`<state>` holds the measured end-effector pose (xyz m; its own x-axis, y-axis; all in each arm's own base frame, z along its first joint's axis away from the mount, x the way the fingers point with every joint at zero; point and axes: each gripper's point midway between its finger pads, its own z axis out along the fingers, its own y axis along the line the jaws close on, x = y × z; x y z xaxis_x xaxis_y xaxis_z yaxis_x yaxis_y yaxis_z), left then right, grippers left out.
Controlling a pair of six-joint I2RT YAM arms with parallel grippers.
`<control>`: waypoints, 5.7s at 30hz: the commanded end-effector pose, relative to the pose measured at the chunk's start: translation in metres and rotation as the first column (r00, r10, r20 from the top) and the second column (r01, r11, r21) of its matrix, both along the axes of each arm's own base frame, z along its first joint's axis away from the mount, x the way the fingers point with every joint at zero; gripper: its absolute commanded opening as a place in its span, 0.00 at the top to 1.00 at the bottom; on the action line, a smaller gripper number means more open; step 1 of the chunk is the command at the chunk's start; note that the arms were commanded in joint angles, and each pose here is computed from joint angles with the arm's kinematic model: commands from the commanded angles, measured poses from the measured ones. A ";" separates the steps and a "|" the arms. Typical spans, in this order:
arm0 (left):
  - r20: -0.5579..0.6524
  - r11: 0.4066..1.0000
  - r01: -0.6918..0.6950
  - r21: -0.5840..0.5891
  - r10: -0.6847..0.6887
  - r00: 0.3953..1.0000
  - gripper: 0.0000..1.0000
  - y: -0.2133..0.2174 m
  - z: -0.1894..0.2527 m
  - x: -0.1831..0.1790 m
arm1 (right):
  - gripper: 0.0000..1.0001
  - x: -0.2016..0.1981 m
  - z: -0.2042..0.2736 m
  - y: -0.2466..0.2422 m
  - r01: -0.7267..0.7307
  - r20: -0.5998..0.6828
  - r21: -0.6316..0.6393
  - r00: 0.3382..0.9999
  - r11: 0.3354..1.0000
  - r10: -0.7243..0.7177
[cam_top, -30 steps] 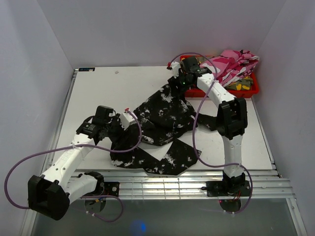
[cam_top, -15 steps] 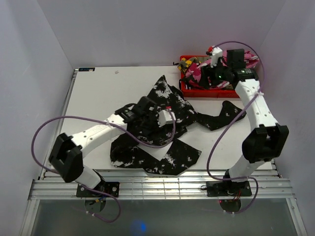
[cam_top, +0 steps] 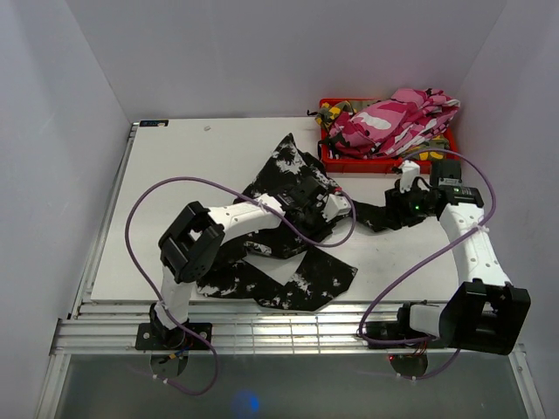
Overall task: Fold and stack the trousers
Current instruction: Move the trousers to the center of the board, then flatten the trousers out
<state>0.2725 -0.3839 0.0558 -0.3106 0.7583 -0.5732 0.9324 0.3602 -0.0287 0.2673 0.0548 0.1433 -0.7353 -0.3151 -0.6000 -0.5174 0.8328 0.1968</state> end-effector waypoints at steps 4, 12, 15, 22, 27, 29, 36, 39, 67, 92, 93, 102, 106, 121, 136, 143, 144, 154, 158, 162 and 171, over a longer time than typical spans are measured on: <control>-0.051 0.994 -0.080 -0.081 0.076 0.996 0.45 -0.029 -0.002 0.002 | 0.43 -0.004 0.014 -0.029 0.024 0.064 -0.021 0.998 0.999 -0.023; -0.078 0.988 -0.133 -0.084 0.127 0.989 0.57 -0.041 -0.022 0.011 | 0.43 -0.010 0.011 -0.030 -0.004 0.057 -0.022 0.998 1.000 0.005; -0.051 0.982 -0.171 -0.084 0.167 0.985 0.86 -0.037 -0.016 0.019 | 0.44 -0.009 0.005 -0.031 -0.015 0.051 -0.026 0.999 1.000 0.016; -0.049 0.902 -0.287 -0.323 0.287 0.957 1.00 -0.006 0.110 0.056 | 0.46 0.003 -0.010 -0.026 -0.064 0.043 -0.024 0.997 0.998 0.065; -0.025 0.749 -0.391 -0.535 0.448 0.893 1.00 0.081 0.213 0.092 | 0.48 0.019 -0.023 -0.014 -0.116 0.030 -0.056 0.993 0.992 0.118; -0.007 0.688 -0.431 -0.584 0.527 0.850 1.00 0.123 0.241 0.095 | 0.49 0.027 -0.023 -0.009 -0.132 0.037 -0.070 0.990 0.989 0.134; 0.071 0.398 -0.762 -0.512 0.903 0.424 1.00 0.332 0.217 0.114 | 0.49 0.027 -0.032 0.052 -0.339 0.032 -0.163 0.937 0.927 0.348; 0.078 0.271 -0.866 -0.419 0.962 0.263 1.00 0.407 0.170 0.099 | 0.47 0.020 -0.045 0.078 -0.425 0.005 -0.206 0.900 0.881 0.436; 0.161 0.186 -0.970 -0.156 0.974 0.161 0.77 0.541 0.053 0.091 | 0.63 -0.044 -0.161 0.122 -0.739 -0.260 -0.385 0.662 0.553 0.703; -0.028 0.623 -0.780 -0.052 0.780 0.625 0.34 0.479 0.028 0.063 | 0.92 0.016 -0.028 -0.105 -0.327 0.056 -0.710 0.857 0.624 0.513; -0.031 0.622 -0.781 -0.050 0.781 0.624 0.34 0.480 0.025 0.063 | 0.92 0.016 -0.028 -0.111 -0.318 0.056 -0.701 0.868 0.639 0.494; -0.039 0.598 -0.802 -0.017 0.801 0.598 0.32 0.490 0.006 0.072 | 0.92 0.020 -0.007 -0.172 -0.175 0.132 -0.668 0.929 0.723 0.346; -0.062 0.567 -0.824 0.014 0.823 0.565 0.33 0.496 -0.010 0.074 | 0.92 0.030 0.010 -0.174 -0.142 0.213 -0.648 0.909 0.748 0.358; -0.088 0.488 -0.858 0.159 0.873 0.480 1.00 0.518 -0.047 0.043 | 0.92 0.017 0.037 -0.193 -0.030 0.367 -0.670 0.855 0.742 0.366; -0.059 0.576 -0.816 0.046 0.817 0.574 0.31 0.495 0.030 0.003 | 0.04 -0.041 0.016 -0.221 -0.126 0.199 -0.543 0.941 0.830 0.273; -0.093 0.593 -0.805 -0.003 0.801 0.591 0.30 0.492 0.042 0.019 | 0.07 -0.046 0.004 -0.201 -0.201 0.039 -0.276 0.975 0.940 0.220; -0.108 0.593 -0.805 -0.011 0.800 0.591 0.30 0.491 0.041 0.021 | 0.07 -0.044 -0.004 -0.201 -0.200 0.008 -0.237 0.978 0.951 0.208; -0.196 0.581 -0.812 -0.051 0.792 0.579 0.31 0.482 0.035 0.041 | 0.09 0.042 -0.027 -0.183 -0.094 -0.042 -0.223 0.995 0.970 0.087; -0.196 0.577 -0.815 -0.052 0.794 0.575 0.31 0.482 0.031 0.043 | 0.10 0.071 -0.050 -0.171 -0.109 -0.063 -0.306 0.994 0.946 0.094; -0.206 0.576 -0.816 -0.043 0.794 0.571 0.31 0.483 0.026 0.044 | 0.12 0.083 -0.074 -0.163 -0.164 -0.131 -0.328 0.983 0.930 0.127; -0.220 0.569 -0.821 -0.048 0.796 0.564 0.31 0.484 0.019 0.050 | 0.20 0.083 -0.094 -0.140 -0.296 -0.184 -0.296 0.951 0.908 0.250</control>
<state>0.3068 0.1005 0.0614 -0.8813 0.0625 -0.4685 0.2030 0.9452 -0.2557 0.3397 -0.0894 0.0402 -0.6946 -0.6485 -0.3112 -0.6949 0.7168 0.0571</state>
